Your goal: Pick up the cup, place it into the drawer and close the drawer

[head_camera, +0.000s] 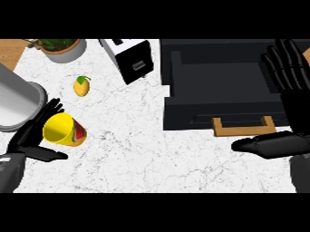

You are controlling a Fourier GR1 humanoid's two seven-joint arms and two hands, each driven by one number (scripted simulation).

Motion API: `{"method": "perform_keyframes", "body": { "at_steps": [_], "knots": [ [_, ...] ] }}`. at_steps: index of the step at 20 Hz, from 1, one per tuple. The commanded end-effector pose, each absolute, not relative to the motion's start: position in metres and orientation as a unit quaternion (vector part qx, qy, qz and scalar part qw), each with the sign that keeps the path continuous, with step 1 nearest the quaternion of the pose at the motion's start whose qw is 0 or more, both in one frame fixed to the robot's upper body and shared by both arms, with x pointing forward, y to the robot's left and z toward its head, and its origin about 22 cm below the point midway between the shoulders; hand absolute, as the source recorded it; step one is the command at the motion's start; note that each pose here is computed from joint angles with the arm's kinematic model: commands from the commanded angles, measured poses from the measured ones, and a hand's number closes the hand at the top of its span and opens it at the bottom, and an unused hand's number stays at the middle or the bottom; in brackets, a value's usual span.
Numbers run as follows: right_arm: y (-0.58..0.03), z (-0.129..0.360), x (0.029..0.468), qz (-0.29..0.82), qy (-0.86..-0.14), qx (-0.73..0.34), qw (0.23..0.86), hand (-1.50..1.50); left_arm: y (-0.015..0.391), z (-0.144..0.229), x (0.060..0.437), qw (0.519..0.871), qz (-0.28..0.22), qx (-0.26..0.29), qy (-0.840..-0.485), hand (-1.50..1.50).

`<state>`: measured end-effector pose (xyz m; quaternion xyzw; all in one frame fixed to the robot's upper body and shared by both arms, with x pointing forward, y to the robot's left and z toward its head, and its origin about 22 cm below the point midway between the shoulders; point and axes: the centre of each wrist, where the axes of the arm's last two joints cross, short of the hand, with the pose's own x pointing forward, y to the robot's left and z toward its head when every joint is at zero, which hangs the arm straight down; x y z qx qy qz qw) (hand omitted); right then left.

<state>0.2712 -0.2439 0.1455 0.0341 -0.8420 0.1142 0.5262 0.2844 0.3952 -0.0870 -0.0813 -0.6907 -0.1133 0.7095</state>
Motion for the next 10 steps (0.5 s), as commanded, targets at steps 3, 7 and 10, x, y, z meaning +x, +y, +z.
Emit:
{"method": "perform_keyframes", "body": {
  "at_steps": [3, 7, 10],
  "knots": [
    [-0.255, 0.147, 0.271, 0.116, -0.843, 0.040, 0.525, -1.50, 0.388, -0.106, 0.269, 0.664, -0.093, -0.144, -0.727, -1.50],
    [-0.252, 0.153, 0.278, 0.112, -0.845, 0.035, 0.522, -1.50, 0.391, -0.092, 0.286, 0.667, -0.094, -0.143, -0.725, -1.50],
    [-0.258, 0.157, 0.278, 0.121, -0.842, 0.038, 0.524, -1.50, 0.387, -0.100, 0.279, 0.662, -0.097, -0.148, -0.728, -1.50]
  ]
}}
